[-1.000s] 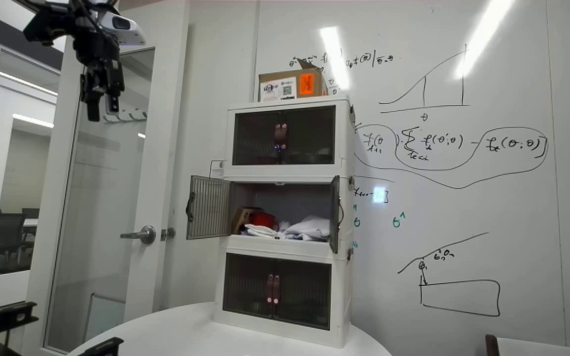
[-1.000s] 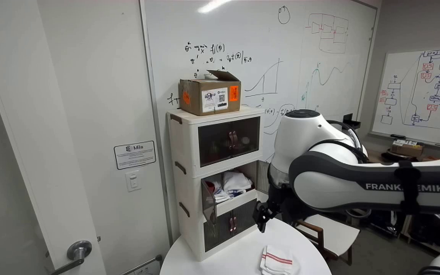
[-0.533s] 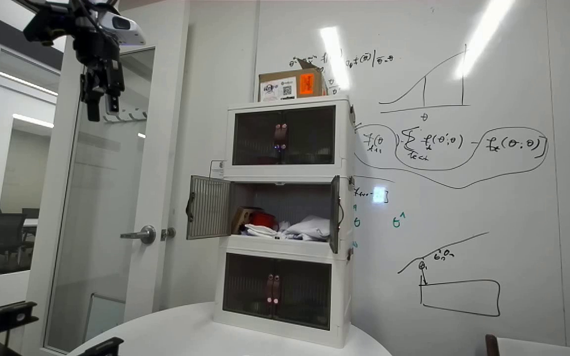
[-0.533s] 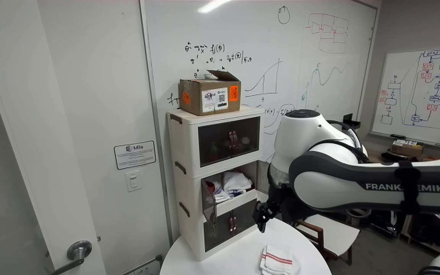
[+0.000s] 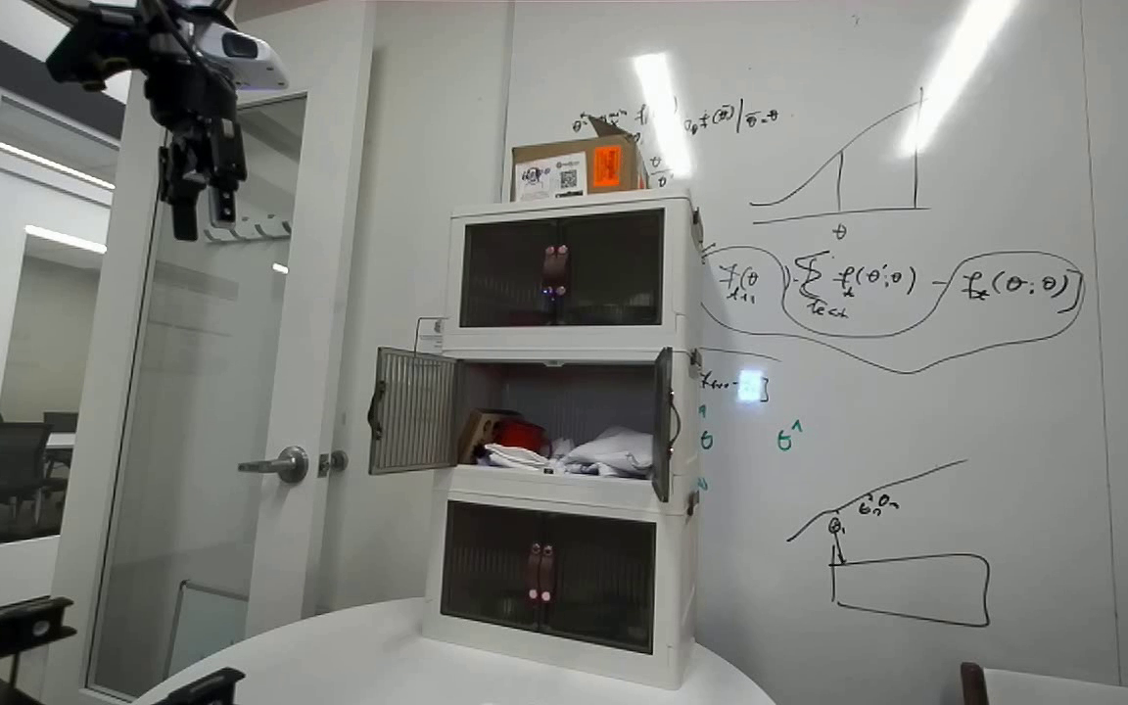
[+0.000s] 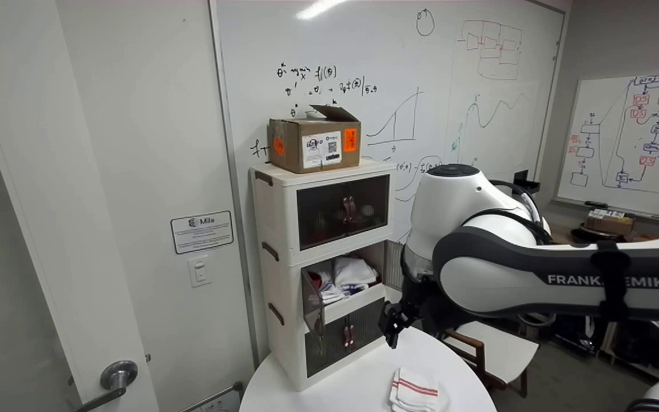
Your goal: Pick up one tea towel from the middle cabinet and put it on the table
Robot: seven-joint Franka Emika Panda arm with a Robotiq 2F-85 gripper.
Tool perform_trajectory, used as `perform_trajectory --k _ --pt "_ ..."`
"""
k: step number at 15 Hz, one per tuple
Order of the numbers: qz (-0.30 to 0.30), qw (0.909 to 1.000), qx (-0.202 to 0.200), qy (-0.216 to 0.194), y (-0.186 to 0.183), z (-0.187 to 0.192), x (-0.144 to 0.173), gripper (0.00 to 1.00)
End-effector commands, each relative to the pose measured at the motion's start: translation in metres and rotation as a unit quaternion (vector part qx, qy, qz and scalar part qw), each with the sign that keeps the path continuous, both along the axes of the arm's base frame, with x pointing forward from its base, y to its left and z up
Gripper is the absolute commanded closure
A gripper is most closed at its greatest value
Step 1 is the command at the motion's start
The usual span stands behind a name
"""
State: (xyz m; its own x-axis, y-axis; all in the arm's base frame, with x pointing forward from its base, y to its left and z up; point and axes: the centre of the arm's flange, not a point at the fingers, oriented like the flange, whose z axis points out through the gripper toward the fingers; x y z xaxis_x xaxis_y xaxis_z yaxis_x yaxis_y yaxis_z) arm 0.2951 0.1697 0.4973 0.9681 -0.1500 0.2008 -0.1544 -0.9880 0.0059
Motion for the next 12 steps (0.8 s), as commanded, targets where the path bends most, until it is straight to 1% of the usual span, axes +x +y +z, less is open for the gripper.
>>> perform_trajectory --k 1,2,3,4,5,7,8,9,10,11,12 --pt "0.000 1.0000 0.000 0.000 0.000 0.000 0.000 0.00" --pt "0.000 1.0000 0.000 0.000 0.000 0.000 0.000 0.00" --pt "0.003 0.9994 -0.015 -0.031 0.005 0.009 0.009 0.00" --pt "0.014 0.9965 -0.039 -0.072 0.012 0.020 0.026 0.00" --pt "0.028 0.9938 -0.050 -0.095 0.018 0.031 0.041 0.00" --pt "0.038 0.9834 -0.072 -0.162 0.024 0.052 0.074 0.00" --pt "0.031 0.9768 -0.080 -0.196 0.023 0.060 0.092 0.00" --pt "0.021 0.9702 -0.071 -0.231 0.022 0.068 0.104 0.00" --pt "0.038 0.9782 -0.067 -0.193 0.014 0.058 0.061 0.00" --pt "0.033 0.9745 -0.066 -0.212 0.012 0.063 0.075 0.00" --pt "0.031 0.9736 -0.065 -0.217 0.010 0.064 0.084 0.00"
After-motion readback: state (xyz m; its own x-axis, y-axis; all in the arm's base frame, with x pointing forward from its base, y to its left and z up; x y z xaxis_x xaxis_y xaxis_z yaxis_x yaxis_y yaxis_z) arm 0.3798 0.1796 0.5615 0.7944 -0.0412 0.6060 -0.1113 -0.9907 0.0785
